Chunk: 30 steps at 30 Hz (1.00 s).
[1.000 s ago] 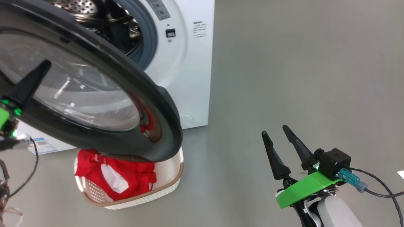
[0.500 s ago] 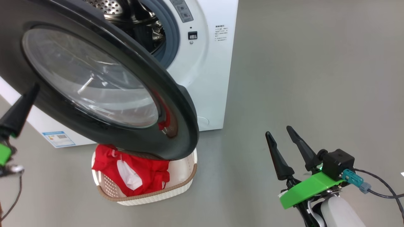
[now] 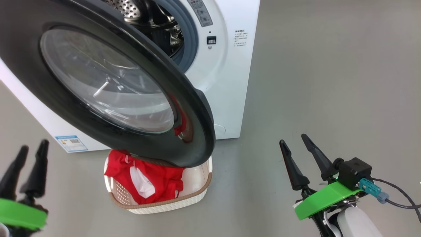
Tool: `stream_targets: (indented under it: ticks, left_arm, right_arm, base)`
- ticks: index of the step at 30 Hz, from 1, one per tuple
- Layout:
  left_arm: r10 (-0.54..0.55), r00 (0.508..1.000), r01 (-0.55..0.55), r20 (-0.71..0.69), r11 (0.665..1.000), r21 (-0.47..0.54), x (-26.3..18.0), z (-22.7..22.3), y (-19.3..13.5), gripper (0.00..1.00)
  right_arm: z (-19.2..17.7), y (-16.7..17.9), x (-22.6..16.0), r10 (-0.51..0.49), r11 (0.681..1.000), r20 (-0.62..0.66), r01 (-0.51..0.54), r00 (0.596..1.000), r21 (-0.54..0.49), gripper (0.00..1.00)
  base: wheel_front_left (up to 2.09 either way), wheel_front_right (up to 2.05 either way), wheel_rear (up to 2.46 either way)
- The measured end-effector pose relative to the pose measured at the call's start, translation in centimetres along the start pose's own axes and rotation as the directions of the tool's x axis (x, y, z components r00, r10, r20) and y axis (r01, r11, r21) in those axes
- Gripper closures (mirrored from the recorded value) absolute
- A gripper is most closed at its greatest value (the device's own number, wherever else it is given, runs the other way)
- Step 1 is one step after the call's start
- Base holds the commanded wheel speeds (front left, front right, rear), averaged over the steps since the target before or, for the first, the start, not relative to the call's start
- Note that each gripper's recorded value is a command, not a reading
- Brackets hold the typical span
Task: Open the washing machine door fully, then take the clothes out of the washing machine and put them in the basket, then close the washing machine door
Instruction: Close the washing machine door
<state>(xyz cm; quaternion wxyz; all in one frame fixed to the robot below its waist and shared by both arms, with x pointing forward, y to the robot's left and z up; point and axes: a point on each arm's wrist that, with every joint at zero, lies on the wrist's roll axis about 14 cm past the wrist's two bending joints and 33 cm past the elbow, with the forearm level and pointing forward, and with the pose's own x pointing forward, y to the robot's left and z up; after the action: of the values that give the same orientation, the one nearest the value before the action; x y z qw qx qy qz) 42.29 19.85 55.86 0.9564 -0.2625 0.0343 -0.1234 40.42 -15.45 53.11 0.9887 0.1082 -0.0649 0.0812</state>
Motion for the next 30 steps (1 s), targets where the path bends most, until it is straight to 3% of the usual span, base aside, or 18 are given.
stream_targets:
  ticks: [13, 30]
  left_arm:
    - [0.061, 0.992, -0.075, 0.109, 0.989, 0.129, -3.0, -2.6, 1.8, 0.00]
    - [0.096, 0.987, -0.118, 0.131, 0.977, 0.175, -4.1, -4.6, 2.2, 0.00]
  right_arm:
    - [-0.1, 0.1, 0.1, 0.008, 1.000, -0.002, -0.008, 1.000, -0.003, 0.00]
    - [0.2, -0.3, 0.3, -0.004, 1.000, 0.006, 0.004, 1.000, -0.002, 0.00]
  base:
    - [0.00, 0.00, 0.00]
    - [0.00, 0.00, 0.00]
